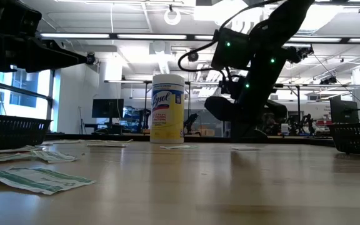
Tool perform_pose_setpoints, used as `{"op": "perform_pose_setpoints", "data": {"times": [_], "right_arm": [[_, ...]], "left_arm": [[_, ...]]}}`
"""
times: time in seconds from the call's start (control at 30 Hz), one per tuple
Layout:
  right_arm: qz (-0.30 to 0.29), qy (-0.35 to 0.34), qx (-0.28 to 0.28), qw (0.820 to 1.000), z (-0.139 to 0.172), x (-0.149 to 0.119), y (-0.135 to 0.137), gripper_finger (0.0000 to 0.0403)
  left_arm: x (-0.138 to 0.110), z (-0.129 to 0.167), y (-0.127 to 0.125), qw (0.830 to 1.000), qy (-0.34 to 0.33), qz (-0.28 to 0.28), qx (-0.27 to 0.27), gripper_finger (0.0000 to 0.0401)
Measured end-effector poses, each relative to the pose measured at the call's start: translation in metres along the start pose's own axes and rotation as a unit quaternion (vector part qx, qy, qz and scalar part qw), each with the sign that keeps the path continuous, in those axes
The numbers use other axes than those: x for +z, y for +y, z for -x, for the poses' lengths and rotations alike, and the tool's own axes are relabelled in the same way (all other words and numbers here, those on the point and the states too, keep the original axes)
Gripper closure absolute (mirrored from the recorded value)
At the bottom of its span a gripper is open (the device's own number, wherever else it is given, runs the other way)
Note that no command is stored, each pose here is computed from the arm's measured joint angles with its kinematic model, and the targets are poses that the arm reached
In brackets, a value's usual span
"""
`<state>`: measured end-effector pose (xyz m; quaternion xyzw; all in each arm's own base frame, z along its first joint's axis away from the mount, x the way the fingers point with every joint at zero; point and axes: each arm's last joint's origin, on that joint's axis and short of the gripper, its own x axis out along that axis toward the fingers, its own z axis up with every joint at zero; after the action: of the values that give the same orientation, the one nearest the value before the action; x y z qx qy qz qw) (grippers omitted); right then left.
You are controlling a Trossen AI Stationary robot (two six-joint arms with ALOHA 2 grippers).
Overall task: Pick & Place First Aid Supplies
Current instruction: Put the towelette pack into the right black basket
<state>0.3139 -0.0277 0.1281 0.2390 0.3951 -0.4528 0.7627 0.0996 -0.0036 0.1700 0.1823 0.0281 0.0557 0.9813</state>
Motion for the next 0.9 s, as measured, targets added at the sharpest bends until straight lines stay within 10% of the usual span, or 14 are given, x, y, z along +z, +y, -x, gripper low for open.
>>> {"op": "perform_pose_setpoints", "data": {"times": [0.9], "right_arm": [[-0.027, -0.028, -0.027, 0.999, -0.007, -0.005, 0.002, 0.0312]], "left_arm": [[0.000, 0.000, 0.000, 1.000, 0.000, 0.000, 0.000, 0.0195]]}}
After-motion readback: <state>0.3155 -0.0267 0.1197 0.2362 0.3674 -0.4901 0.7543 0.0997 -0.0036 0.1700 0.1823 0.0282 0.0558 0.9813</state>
